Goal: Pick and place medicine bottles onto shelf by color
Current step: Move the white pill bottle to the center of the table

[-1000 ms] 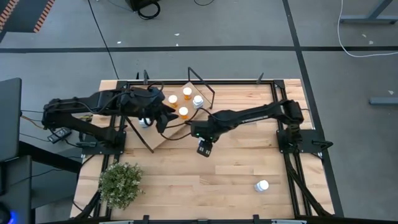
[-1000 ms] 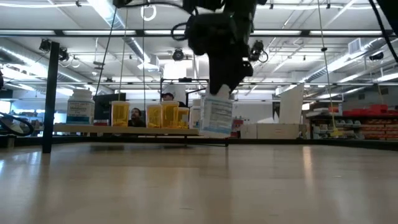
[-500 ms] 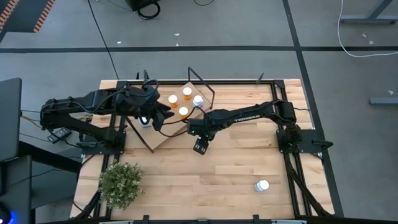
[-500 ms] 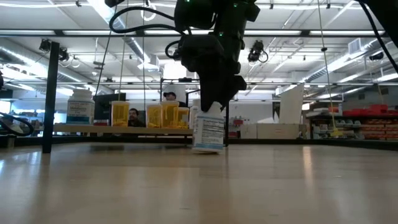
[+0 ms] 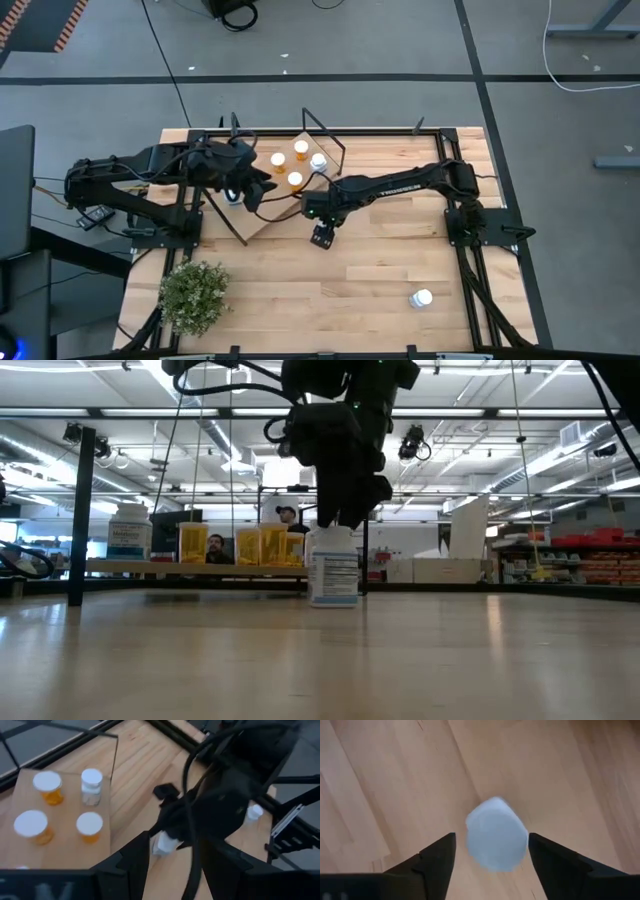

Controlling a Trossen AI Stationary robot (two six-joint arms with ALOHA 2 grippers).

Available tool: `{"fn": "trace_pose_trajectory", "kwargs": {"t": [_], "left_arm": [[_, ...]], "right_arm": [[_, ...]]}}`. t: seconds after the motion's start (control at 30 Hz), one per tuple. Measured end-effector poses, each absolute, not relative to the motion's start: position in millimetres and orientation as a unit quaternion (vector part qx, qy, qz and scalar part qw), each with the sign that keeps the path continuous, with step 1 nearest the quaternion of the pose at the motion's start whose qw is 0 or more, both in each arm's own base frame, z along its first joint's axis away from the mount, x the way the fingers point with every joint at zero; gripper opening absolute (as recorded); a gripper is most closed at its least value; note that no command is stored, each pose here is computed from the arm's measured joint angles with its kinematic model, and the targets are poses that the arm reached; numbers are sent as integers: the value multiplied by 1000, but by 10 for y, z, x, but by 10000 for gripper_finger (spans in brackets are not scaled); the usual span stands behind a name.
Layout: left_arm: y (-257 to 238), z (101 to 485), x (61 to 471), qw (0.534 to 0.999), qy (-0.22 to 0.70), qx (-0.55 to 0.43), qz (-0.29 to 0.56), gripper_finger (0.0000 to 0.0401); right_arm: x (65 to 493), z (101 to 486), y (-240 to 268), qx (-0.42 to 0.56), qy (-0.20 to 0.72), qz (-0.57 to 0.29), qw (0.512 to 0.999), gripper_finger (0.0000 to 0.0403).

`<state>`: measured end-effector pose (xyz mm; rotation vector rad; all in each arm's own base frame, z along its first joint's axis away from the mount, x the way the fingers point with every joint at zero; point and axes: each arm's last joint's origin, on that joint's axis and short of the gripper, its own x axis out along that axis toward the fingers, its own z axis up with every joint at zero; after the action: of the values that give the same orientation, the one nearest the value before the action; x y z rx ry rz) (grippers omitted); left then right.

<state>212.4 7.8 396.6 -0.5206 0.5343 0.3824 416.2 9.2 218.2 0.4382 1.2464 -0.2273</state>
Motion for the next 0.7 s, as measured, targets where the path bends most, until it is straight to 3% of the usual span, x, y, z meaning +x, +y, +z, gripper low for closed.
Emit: {"fn": "trace_pose_trajectory", "kwargs": {"t": [0.2, 0.43, 0.7], "left_arm": [[77, 3915, 2090, 902, 286, -258, 196, 172], [73, 3905, 2082, 901, 293, -253, 196, 172], [73, 3895, 2073, 899, 299, -251, 198, 172]], "right_arm": [[4046, 2386, 88, 203, 575, -106, 786, 288], [3690, 2853, 125, 238, 573, -131, 773, 294], [3228, 3090, 622, 247, 625, -180, 718, 294]]}}
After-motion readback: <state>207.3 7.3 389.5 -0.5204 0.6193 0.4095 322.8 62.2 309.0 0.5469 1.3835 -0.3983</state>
